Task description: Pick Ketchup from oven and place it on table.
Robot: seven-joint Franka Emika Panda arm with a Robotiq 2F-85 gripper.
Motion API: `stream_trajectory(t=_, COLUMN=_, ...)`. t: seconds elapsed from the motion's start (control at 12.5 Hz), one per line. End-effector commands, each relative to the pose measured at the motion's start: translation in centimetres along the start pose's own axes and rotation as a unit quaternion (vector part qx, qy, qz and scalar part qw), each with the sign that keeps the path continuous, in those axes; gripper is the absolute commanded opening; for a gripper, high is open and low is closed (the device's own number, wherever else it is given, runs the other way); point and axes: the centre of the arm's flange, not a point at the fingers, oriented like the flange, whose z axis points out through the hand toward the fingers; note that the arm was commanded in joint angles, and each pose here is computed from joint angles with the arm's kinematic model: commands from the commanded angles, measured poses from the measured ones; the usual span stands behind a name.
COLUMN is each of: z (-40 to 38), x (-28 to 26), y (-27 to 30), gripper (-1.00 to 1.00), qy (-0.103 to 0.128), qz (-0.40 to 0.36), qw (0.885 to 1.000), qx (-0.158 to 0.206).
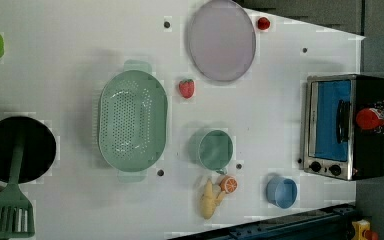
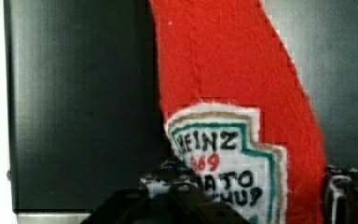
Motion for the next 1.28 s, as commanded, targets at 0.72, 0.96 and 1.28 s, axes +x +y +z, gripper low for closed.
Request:
stream_trajectory(t=0.72, z=-25.8, x=-12.8, y=-5.0, gripper=0.26, qy=0.014, qz=-0.153, qw=0.986, qx=0.063)
stream_trajectory(t=0.96, z=-27.5, x=-23.3, y=-5.5, gripper=0.27, qy=-0.019, qz=-0.244, qw=0.969, qx=0.038)
stream_trajectory(t=1.28, z=-25.2, x=-33.9, y=-5.9, gripper=0.26, qy=-0.040, qz=-0.333, qw=0.942, qx=0.001)
